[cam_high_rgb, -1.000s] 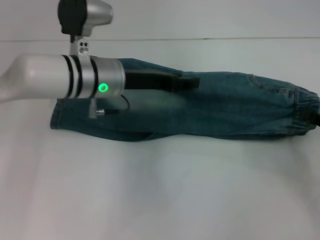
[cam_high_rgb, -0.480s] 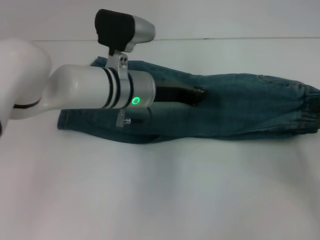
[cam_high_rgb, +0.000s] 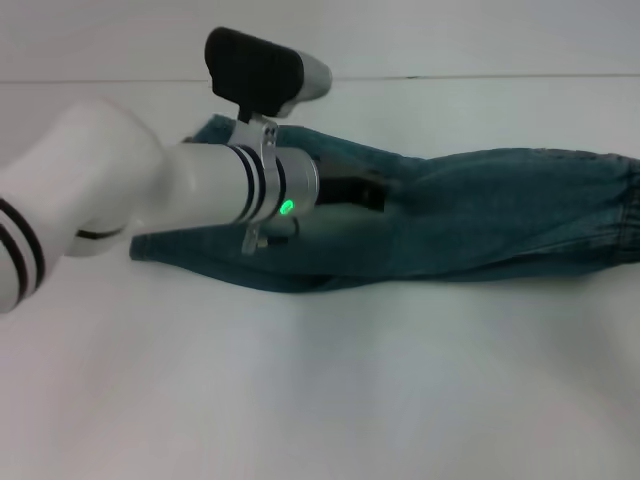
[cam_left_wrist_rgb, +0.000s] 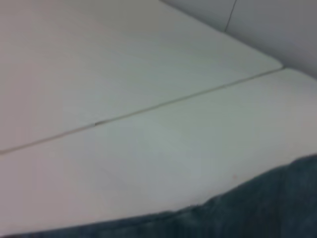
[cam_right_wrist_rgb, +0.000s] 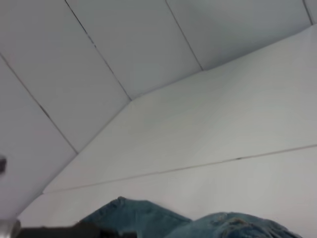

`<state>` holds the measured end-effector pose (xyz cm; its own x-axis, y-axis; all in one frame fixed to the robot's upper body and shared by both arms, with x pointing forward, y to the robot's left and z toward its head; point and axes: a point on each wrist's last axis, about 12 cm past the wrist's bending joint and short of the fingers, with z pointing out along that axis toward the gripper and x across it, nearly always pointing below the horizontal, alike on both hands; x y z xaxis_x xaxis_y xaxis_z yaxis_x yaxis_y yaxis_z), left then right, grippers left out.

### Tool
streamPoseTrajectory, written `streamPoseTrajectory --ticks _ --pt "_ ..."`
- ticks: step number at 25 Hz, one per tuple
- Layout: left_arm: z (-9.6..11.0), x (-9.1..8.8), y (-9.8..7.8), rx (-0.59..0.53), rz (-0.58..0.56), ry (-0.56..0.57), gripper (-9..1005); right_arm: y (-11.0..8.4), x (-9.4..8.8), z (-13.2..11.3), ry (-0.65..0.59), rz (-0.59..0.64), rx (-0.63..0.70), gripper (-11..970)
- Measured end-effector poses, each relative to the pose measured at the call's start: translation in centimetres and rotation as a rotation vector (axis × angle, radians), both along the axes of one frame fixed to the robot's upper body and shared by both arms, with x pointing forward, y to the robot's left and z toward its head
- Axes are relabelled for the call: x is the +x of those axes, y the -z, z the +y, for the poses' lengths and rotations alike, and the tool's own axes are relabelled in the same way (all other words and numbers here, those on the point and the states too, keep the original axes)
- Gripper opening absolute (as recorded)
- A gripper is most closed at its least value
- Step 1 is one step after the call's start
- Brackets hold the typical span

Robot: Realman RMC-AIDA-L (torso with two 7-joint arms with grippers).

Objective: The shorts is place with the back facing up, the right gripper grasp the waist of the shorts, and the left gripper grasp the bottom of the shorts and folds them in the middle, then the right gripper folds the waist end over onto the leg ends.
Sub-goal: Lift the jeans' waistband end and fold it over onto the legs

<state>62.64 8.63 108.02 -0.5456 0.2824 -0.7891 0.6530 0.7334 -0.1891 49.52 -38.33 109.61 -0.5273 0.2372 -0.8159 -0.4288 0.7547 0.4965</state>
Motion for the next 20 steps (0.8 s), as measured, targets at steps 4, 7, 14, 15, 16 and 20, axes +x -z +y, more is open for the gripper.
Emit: streamPoseTrajectory --ticks 4,7,14,15,16,20 --pt "-0.7 -0.5 0.9 0.064 0.001 0.013 39 -1.3 -0.2 -0.5 0.005 -0.029 0.001 106" --pt "-1.0 -0.9 1.2 0.084 0.004 0.033 39 -1.8 -0.1 -0.7 0.009 -0.035 -0.006 108" --pt "-1.6 -1.8 1.6 0.109 0.045 0.120 39 -4.6 0.8 -0.9 0.002 -0.075 -0.052 113" --pt "-1.8 -2.0 1.7 0.115 0.051 0.137 39 -5.1 1.1 -0.9 -0.003 -0.082 -0.056 114" --pt "-1.9 -2.2 1.7 0.121 0.058 0.155 38 -5.6 1.4 -0.8 -0.011 -0.087 -0.059 114" --pt "-2.2 -2.9 2.0 0.129 0.091 0.209 38 -7.4 2.7 0.2 -0.059 -0.109 -0.071 117"
